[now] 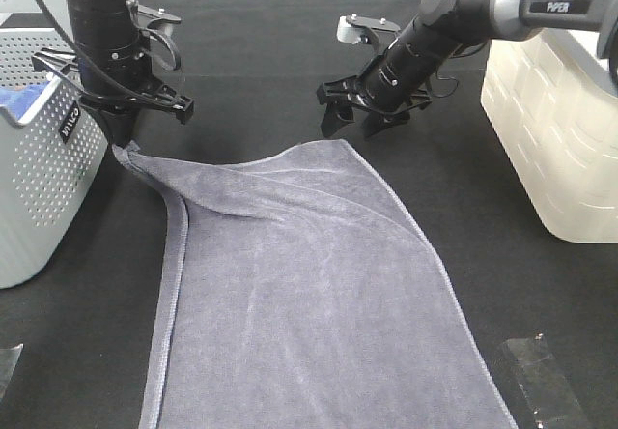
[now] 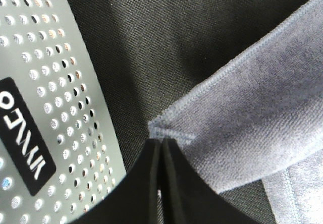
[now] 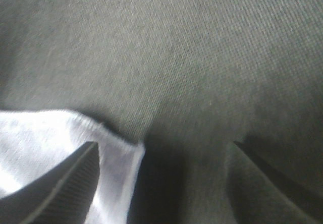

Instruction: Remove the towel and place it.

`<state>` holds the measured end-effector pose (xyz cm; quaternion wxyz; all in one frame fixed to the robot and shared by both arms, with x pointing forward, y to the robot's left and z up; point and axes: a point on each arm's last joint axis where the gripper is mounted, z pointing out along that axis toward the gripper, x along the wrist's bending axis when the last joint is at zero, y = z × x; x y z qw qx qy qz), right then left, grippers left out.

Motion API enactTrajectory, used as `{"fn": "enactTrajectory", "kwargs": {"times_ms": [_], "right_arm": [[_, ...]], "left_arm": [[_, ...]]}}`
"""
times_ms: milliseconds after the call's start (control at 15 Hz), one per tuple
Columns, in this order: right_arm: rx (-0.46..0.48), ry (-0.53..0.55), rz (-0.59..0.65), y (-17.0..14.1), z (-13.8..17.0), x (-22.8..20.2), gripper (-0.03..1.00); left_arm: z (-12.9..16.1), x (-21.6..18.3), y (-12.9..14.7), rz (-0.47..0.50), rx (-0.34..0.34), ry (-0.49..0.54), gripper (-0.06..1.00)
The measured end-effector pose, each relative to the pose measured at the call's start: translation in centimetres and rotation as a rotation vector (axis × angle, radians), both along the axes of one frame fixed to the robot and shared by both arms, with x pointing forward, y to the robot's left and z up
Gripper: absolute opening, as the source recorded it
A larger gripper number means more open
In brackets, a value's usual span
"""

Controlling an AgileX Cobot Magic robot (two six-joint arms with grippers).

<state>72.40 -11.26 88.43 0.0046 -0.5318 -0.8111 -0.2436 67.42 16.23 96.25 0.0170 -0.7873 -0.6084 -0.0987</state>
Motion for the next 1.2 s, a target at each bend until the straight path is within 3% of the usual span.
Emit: {"fn": "enactTrajectory", "kwargs": {"times_ms": [467,733,867,1067,1200], "right_arm": [[-0.017,0.065,0.043,0.1,-1.6,-0.2,0.55],[-0.017,0.080,0.059,0.1,-1.7,-0.3,0.25],[-0.014,0.085,0.065,0.2,-1.7,-0.4,0.04],[-0.028,0.072,0.072,0.0,-0.9,-0.4,0.00],[-0.096,0.025,0.043,-0.7,1.2,-0.2,0.00]], "left_arm": [[0.0,0.0,0.0,0.000,0.000,0.000,0.00],[0.0,0.0,0.0,0.000,0.000,0.000,0.00],[0.0,0.0,0.0,0.000,0.000,0.000,0.00],[0.0,0.0,0.0,0.000,0.000,0.000,0.00],[0.0,0.0,0.0,0.000,0.000,-0.001,0.00]]}}
